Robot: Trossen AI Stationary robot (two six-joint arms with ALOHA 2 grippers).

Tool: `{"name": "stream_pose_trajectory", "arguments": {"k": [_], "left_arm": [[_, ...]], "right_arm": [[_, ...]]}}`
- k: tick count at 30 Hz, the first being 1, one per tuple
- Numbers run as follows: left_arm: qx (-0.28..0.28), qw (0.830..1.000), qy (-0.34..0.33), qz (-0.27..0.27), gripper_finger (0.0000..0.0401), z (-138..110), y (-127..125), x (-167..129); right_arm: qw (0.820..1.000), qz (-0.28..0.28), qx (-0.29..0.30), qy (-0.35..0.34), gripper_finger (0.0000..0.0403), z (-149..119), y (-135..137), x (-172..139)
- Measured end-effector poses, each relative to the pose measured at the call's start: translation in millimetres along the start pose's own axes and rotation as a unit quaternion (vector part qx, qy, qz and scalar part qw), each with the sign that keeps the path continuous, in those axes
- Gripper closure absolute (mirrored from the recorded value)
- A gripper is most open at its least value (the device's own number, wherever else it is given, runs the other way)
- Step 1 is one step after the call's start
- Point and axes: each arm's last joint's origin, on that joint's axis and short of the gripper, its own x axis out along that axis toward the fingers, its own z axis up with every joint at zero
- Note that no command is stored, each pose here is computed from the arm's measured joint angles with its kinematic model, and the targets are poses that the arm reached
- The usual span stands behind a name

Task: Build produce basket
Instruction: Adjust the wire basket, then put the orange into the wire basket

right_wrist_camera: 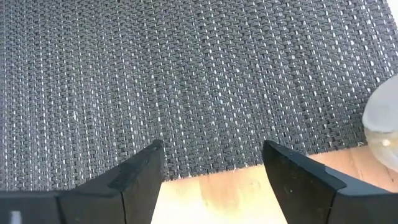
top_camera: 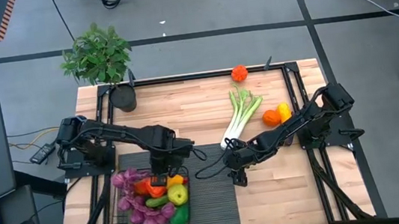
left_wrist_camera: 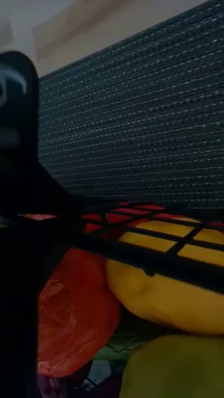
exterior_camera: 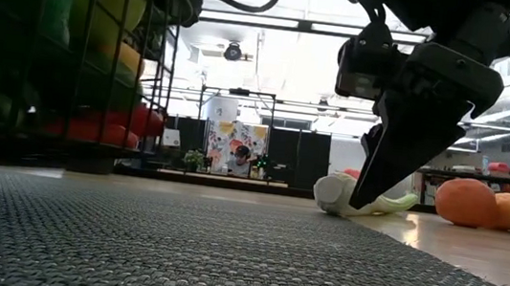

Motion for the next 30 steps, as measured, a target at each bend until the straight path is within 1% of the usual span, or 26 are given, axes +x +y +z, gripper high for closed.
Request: {"name": "stream_pose_trajectory", "arguments": {"k": [7,9,11,20,23,26,30], "left_arm": [[-0.01,1.0,-0.009,0.001,0.0386,2,2,0],[-0.019,1.0,-0.009,0.004,0.038,3,2,0],[-0.021,1.0,-0.01,0.006,0.0366,3,2,0],[-0.023,1.0,-0.008,0.009,0.0279,2,2,0],[-0.025,1.0,0.0,0.01,0.0261,0,2,0],[-0.031,0.999,0.022,0.013,0.0249,-4,3,0],[-0.035,0.999,0.038,0.016,0.024,-7,-1,-12]], "right_arm": [[1.0,0.004,0.0,0.002,0.0128,0,0,0],[1.0,0.009,0.001,0.006,0.0129,0,1,0],[1.0,0.013,0.0,0.007,0.013,-1,1,0],[1.0,0.025,-0.003,0.015,0.0131,-5,8,-1],[0.999,0.027,-0.008,0.018,0.0131,-8,12,-2],[0.999,0.026,-0.008,0.025,0.0131,-10,13,-3],[0.999,0.025,-0.004,0.029,0.0131,-11,14,-9]]}}
